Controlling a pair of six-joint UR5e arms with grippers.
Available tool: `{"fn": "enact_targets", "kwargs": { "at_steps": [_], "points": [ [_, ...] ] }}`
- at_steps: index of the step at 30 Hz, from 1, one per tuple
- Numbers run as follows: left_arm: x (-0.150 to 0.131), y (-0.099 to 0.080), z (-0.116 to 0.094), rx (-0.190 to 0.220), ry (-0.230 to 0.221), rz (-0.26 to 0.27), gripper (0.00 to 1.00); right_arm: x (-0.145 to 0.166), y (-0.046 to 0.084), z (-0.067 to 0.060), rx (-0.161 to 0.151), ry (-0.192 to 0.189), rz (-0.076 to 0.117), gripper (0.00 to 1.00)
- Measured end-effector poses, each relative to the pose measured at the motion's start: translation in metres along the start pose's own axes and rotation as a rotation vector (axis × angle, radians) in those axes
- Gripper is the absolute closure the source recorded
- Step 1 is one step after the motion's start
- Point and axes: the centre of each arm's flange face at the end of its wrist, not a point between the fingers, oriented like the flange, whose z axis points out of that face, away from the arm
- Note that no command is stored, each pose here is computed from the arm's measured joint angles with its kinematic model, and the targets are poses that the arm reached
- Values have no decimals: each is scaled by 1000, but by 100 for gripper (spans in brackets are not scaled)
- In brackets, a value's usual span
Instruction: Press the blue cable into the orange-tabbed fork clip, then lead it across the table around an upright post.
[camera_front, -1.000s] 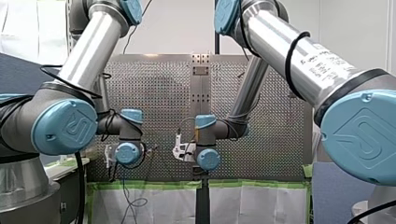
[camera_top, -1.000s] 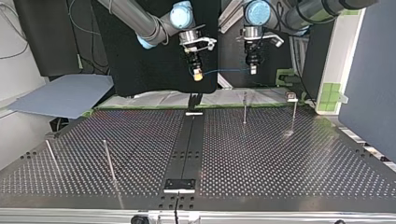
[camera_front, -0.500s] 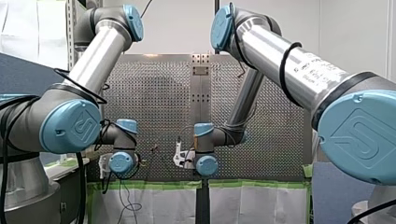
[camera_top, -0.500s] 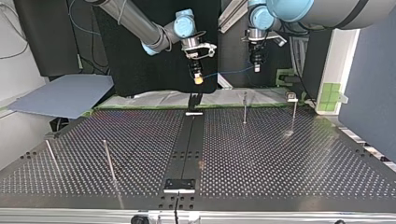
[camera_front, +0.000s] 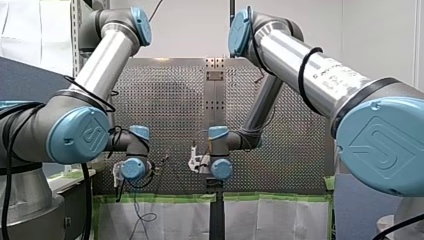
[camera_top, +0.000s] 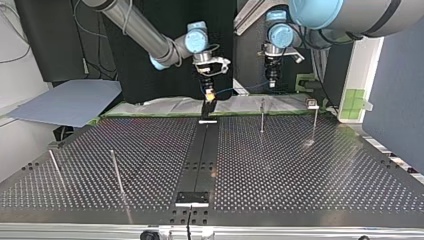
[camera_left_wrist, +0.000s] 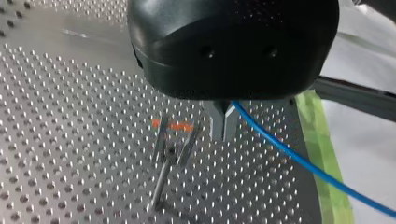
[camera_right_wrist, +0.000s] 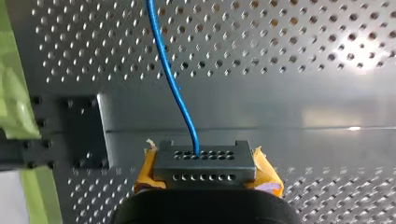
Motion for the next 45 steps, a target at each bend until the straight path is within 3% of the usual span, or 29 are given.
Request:
{"fn": "enact_targets", "kwargs": {
  "at_steps": [5,9,17,35,40,45],
  "points": [
    [-4,15,14,-18,13,-15,100,-5,13,1,-23,-44,-6,100],
    [-8,21,20,-23,-9,-26,100,-8,23,2,-40,-71,-13,100],
    [-13,20,26,-3,-57,-25,100,-10,26,6,-18,-51,-3,100],
    [-12,15,25,30,-55,-30,100,-13,33,12,-16,-35,3,100],
    [-9,14,25,37,-56,-36,100,-19,45,17,-30,-29,9,100],
    [5,15,23,39,-27,-37,100,-22,51,20,-29,-24,13,100]
  ]
}}
